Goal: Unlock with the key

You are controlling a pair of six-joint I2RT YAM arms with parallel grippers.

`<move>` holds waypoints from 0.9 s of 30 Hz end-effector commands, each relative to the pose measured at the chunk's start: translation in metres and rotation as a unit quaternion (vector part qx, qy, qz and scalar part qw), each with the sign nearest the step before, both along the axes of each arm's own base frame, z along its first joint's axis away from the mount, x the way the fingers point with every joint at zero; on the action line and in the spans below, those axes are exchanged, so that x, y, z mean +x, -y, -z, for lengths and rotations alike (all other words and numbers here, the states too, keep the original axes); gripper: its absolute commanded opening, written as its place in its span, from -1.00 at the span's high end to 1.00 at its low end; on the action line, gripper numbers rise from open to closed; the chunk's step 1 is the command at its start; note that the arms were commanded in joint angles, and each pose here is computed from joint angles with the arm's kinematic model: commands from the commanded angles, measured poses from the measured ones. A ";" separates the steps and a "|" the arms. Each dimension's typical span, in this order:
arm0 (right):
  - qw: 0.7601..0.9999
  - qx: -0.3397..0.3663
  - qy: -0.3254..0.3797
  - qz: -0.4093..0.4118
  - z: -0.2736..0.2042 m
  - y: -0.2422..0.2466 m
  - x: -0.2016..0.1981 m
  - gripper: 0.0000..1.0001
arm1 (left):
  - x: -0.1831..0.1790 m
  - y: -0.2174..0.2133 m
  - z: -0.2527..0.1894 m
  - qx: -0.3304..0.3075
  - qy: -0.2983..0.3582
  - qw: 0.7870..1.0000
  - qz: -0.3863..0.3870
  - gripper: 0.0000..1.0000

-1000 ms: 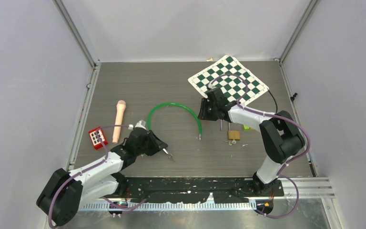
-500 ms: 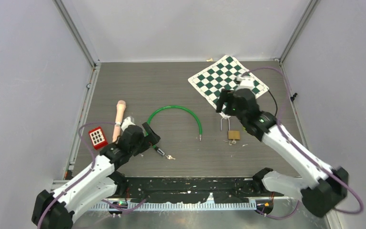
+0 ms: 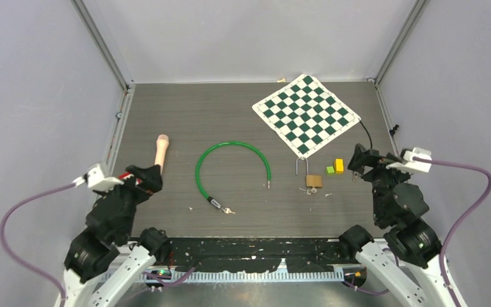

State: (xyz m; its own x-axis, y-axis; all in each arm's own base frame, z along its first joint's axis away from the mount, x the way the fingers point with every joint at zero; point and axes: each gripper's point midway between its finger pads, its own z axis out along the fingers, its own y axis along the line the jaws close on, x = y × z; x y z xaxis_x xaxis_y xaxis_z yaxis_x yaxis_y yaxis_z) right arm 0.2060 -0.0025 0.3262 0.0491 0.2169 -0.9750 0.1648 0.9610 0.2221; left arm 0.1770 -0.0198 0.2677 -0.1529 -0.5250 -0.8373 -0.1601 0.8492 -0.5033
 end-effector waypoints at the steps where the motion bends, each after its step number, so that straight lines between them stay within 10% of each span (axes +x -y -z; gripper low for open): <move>1: 0.997 -0.031 0.004 0.073 0.011 0.037 -0.021 -0.91 | -0.028 -0.053 -0.021 0.069 0.054 0.994 -0.066 -0.99; 12: 0.995 0.008 0.048 0.089 0.027 0.050 -0.037 -0.91 | -0.052 -0.084 -0.017 0.057 0.164 0.979 -0.106 -0.99; 27: 0.992 0.015 0.069 0.108 0.029 0.058 -0.040 -0.91 | -0.038 -0.075 0.005 0.102 0.131 0.981 -0.096 -0.99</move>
State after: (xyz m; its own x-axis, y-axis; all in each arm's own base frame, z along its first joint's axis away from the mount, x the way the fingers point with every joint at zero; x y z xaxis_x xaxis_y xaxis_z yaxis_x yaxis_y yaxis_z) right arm 0.1711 -0.0533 0.2887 0.1767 0.1978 -0.9642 0.3200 0.9148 0.2464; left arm 0.1631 0.0365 0.2354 -0.0512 -0.2205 -0.9740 -0.2633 0.9438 -0.1999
